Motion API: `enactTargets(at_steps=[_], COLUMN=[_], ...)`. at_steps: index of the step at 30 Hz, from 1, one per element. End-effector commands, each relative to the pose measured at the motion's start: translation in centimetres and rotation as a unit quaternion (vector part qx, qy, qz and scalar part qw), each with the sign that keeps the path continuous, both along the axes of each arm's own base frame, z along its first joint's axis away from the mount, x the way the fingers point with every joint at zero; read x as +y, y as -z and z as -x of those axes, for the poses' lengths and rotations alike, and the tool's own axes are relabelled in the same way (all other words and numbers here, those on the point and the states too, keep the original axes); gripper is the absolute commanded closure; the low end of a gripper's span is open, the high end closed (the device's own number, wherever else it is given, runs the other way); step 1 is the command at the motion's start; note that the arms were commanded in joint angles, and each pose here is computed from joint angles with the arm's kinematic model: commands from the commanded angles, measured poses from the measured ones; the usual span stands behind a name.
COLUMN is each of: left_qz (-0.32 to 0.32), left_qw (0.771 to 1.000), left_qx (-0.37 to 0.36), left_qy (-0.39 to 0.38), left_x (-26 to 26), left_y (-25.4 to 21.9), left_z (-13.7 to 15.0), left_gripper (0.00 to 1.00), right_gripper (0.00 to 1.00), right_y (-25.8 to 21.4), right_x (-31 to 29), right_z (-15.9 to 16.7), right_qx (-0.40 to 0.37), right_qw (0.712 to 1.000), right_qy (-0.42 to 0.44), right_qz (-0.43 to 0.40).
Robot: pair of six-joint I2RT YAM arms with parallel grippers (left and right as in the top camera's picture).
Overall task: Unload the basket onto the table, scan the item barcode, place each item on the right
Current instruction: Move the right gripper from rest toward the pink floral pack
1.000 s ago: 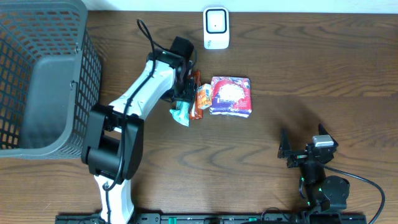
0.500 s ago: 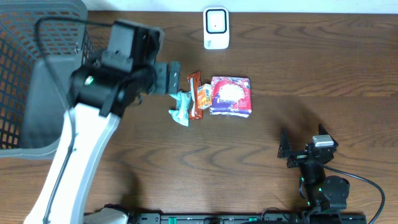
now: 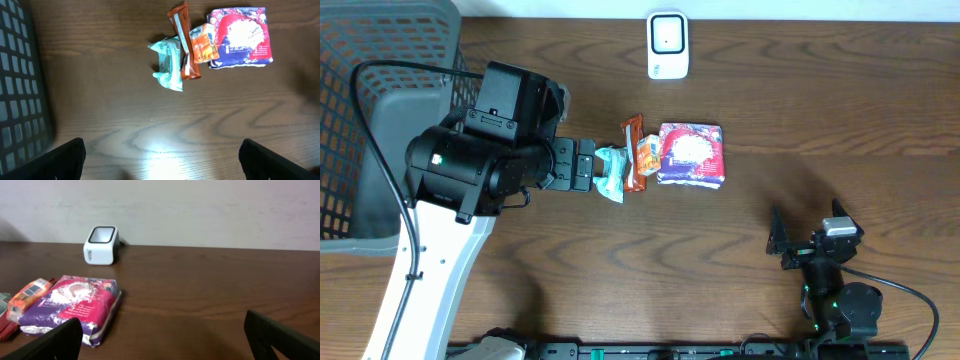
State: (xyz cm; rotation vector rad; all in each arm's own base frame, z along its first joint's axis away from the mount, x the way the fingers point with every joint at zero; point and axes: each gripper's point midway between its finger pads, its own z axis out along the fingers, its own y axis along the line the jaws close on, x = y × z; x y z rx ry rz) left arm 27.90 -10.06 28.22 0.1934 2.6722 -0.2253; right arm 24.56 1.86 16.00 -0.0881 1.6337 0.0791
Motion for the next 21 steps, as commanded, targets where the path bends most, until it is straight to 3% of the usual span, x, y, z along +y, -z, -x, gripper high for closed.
enactTargets(at_steps=[1,4,7,11,14,18,21], left_qz=[0.000,0.000,0.000,0.000,0.000,0.000,0.000], left_qw=[1.000,1.000,1.000,1.000,1.000,1.000,1.000], left_qx=[-0.001,-0.001,-0.001,-0.001,-0.001,-0.001,-0.001], left_qy=[0.003,0.003,0.003,0.003,0.003,0.003,0.003], left_x=[0.0,0.0,0.0,0.0,0.0,0.0,0.0], left_y=[-0.1,-0.1,-0.1,-0.1,-0.1,-0.1,-0.1], left_z=[0.1,0.1,0.1,0.1,0.1,0.1,0.1], left_gripper=[0.02,0.02,0.02,0.02,0.02,0.02,0.02], right_gripper=[0.01,0.01,0.01,0.01,0.01,0.01,0.01], right_y=[-0.7,-1.4,-1.5,-2.5,-5.4,-11.9,-15.8], right_x=[0.1,3.9,8.5,8.9,8.3,7.4,5.3], right_z=[0.0,0.9,3.4,3.7,3.6,5.2,6.1], right_qx=[-0.017,-0.010,0.046,0.057,0.004,-0.144,-0.236], right_qw=[1.000,0.989,0.944,0.924,0.919,0.910,0.903], right_qy=[-0.004,-0.114,-0.256,-0.267,-0.264,-0.281,-0.238], right_qz=[0.000,-0.095,-0.201,-0.268,-0.292,-0.268,-0.267])
